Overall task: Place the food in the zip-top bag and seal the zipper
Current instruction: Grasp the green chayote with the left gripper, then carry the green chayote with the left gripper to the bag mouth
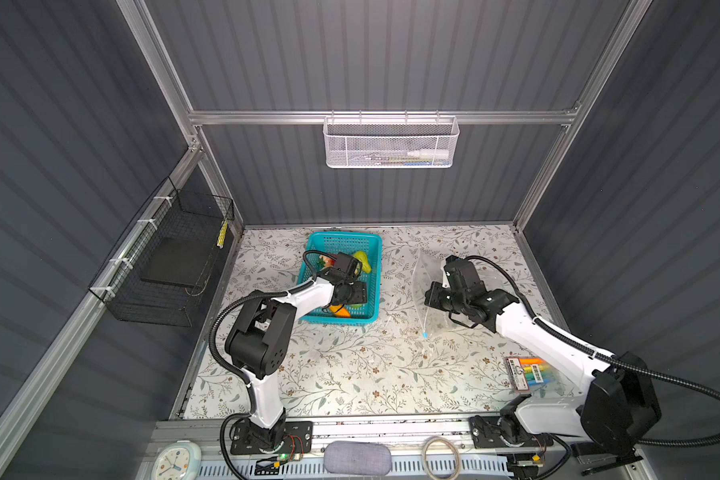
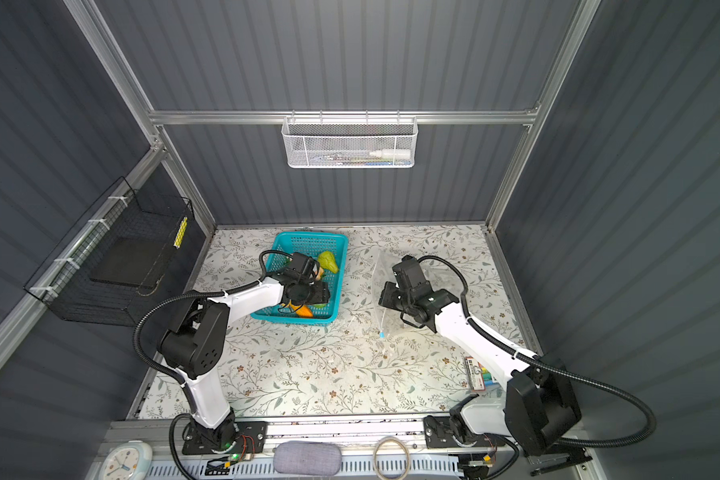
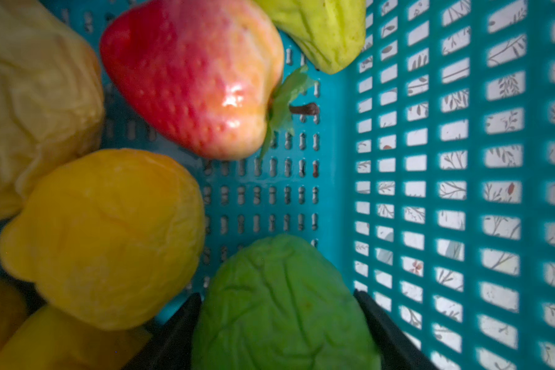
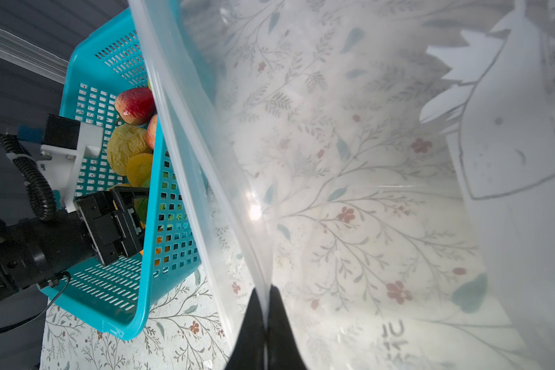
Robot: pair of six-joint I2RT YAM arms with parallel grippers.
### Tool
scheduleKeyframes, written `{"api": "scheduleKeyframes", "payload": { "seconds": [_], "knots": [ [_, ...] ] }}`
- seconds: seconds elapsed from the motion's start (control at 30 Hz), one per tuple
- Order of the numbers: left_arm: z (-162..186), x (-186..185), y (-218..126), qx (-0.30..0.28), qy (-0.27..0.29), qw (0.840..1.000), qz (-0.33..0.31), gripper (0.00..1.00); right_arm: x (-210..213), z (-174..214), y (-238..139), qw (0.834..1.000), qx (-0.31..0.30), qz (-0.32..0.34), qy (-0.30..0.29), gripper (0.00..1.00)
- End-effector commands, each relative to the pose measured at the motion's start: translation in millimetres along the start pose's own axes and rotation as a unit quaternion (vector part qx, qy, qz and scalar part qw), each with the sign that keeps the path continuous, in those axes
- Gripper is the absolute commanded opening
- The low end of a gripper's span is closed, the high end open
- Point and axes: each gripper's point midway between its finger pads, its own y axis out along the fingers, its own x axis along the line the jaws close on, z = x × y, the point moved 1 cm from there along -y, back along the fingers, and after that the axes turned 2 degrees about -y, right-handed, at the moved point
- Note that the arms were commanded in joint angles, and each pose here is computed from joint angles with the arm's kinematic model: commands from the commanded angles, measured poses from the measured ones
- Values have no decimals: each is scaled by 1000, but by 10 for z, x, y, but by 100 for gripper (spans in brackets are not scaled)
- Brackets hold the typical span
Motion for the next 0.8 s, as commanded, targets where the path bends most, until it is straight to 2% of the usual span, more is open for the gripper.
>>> {"api": "scheduleKeyframes", "payload": {
  "seconds": [0.0, 0.23, 0.47, 0.57, 0.77],
  "knots": [
    [25, -14, -16, 8, 8, 1000, -2, 63, -41, 17, -10, 1000, 0, 3, 5, 0],
    [-123, -106, -298, -26, 7, 1000, 16, 60, -18, -10, -38, 1000, -3, -1, 6, 0],
    [-401, -499, -1011, -92, 16, 989, 115, 58, 118, -110, -100, 1000, -11, -25, 6, 0],
    [-494, -748, -1378, -123, 17, 974, 190, 56, 186, -174, -102, 999, -17, -36, 7, 0],
    [-546, -1279, -1995, -157, 16, 924, 349, 54, 355, -268, -69, 998, -14, -64, 7, 0]
  ]
}}
